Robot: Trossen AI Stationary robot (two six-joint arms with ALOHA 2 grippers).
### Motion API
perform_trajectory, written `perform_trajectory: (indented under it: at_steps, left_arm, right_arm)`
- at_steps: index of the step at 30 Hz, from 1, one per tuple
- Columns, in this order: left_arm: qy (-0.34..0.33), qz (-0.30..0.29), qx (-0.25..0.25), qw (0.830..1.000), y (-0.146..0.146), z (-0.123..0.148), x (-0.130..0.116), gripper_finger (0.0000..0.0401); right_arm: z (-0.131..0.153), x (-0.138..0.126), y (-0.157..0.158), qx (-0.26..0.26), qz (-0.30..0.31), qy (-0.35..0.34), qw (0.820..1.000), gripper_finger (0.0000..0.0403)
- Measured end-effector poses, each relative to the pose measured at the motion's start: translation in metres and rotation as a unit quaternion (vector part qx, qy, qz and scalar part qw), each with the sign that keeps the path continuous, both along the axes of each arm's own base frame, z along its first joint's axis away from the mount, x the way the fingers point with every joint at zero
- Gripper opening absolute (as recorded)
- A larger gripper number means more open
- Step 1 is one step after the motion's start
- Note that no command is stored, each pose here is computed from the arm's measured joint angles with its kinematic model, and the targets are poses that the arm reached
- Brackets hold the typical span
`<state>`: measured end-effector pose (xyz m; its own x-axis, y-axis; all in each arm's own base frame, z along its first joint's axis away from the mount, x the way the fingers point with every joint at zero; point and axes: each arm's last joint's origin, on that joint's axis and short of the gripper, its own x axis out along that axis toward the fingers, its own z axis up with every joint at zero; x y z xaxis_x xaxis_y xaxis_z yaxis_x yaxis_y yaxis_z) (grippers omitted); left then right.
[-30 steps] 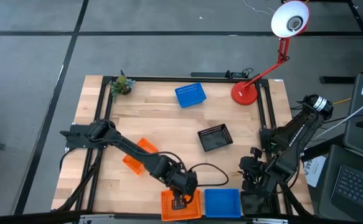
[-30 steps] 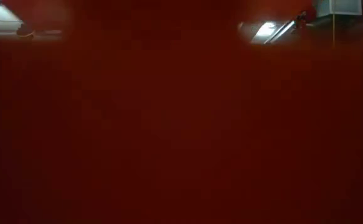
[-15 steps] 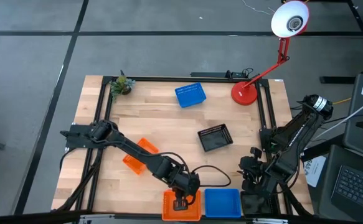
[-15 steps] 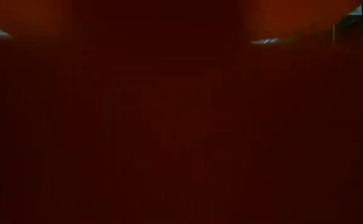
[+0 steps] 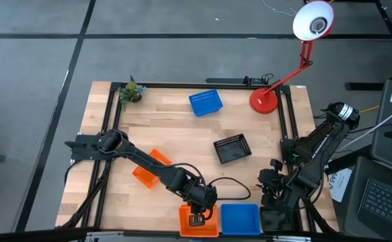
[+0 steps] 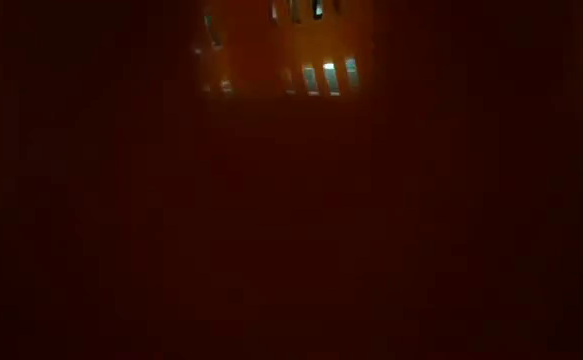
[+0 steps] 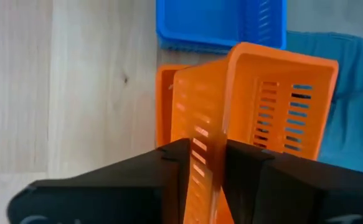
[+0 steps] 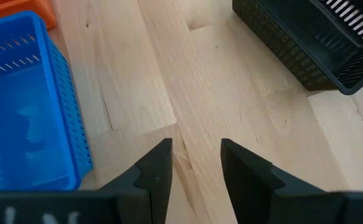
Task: Stack baskets by color
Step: Stack the top right orange bin on the bottom orange bin, then stack the top orange bin on the bottom orange bin
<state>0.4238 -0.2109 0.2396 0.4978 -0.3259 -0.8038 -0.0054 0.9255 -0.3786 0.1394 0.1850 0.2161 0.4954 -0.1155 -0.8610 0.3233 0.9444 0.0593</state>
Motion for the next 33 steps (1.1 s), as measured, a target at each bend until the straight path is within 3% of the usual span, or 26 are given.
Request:
perform_trajectory:
  at_steps: [16, 25, 28, 30, 33]
  left_arm:
    - [0.019, 0.029, -0.031, 0.999, 0.001, 0.0, 0.001, 0.0103]
    - [0.006, 0.057, -0.049, 0.997, 0.01, 0.028, -0.002, 0.0101]
    - [0.054, 0.046, -0.007, 0.997, 0.015, 0.022, -0.011, 0.0101]
    - [0.122, 0.06, 0.06, 0.989, 0.025, 0.014, -0.024, 0.0101]
    - [0.245, 0.118, 0.165, 0.948, 0.043, 0.008, -0.05, 0.0101]
  right_arm:
    - [0.0, 0.0, 0.0, 0.0, 0.0, 0.0, 1.0, 0.0135]
    - [0.0, 0.001, 0.0, 0.0, -0.001, -0.004, 1.0, 0.0135]
    - [0.0, 0.001, 0.001, 0.001, -0.001, -0.005, 1.0, 0.0135]
    - [-0.002, 0.001, 0.001, -0.001, -0.001, -0.004, 1.0, 0.0135]
    - [-0.006, 0.002, 0.003, -0.008, -0.001, 0.002, 1.0, 0.0135]
